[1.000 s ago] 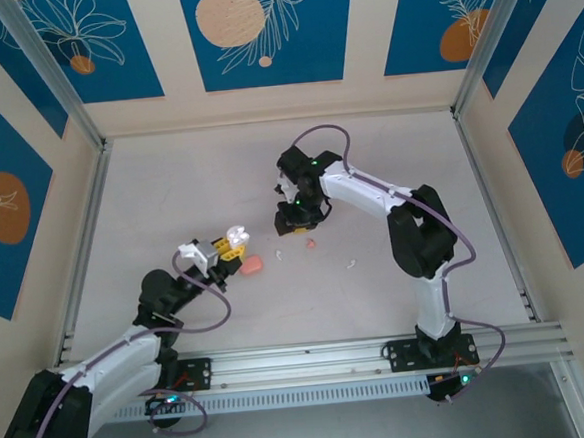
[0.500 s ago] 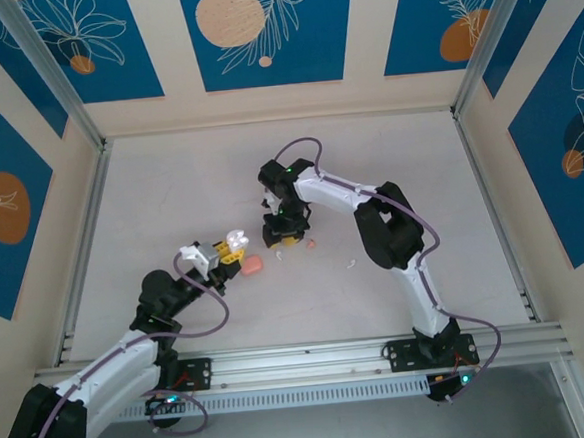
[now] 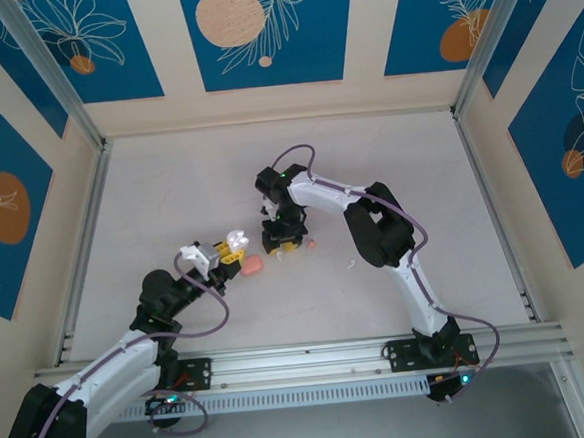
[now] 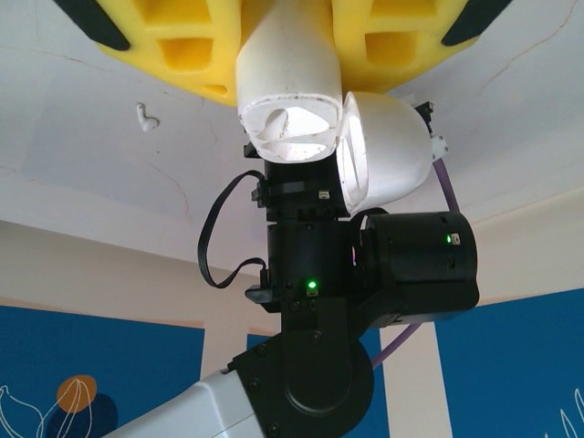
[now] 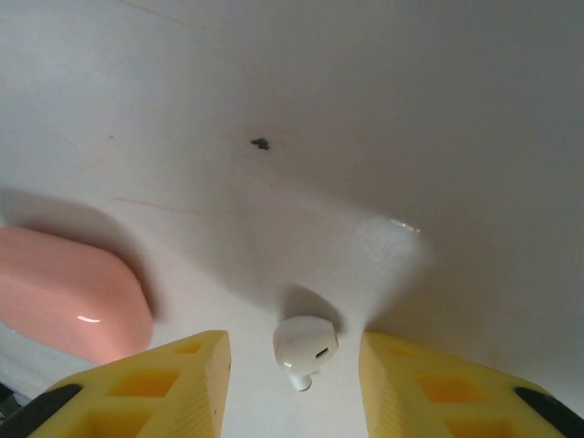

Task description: Insert wireless bluetooth earbuds into charging case

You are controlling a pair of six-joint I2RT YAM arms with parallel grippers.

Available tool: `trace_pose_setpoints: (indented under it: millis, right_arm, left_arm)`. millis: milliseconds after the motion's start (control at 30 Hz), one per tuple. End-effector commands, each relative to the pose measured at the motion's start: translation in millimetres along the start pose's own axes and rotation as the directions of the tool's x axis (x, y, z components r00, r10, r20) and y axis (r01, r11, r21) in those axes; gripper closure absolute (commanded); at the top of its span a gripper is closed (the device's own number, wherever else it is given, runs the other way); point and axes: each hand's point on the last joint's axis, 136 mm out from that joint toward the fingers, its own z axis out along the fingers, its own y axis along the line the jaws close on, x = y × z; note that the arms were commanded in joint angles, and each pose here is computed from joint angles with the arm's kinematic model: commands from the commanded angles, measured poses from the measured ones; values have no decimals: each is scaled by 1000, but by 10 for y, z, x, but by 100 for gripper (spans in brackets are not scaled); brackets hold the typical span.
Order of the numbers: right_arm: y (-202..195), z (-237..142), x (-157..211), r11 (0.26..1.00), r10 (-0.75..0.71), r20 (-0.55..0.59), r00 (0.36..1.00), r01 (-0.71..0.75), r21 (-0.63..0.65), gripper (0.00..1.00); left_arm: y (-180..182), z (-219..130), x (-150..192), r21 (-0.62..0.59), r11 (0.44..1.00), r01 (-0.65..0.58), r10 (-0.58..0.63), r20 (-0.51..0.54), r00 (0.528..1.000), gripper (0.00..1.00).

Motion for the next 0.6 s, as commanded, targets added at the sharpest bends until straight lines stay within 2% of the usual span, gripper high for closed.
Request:
trace_pose_setpoints:
  millis: [0,567]
  right_arm:
    - [28,50,49,1000,17,-31,999,-17,5,59]
    - [-18,161,89,998,45,-38,998,-44,42,71]
  left_arm:
    - [52,-12,-11,-24,999,-23,23,4,1000,88]
    - [44,-5,20,-17,1000,-23,23,-14,1000,88]
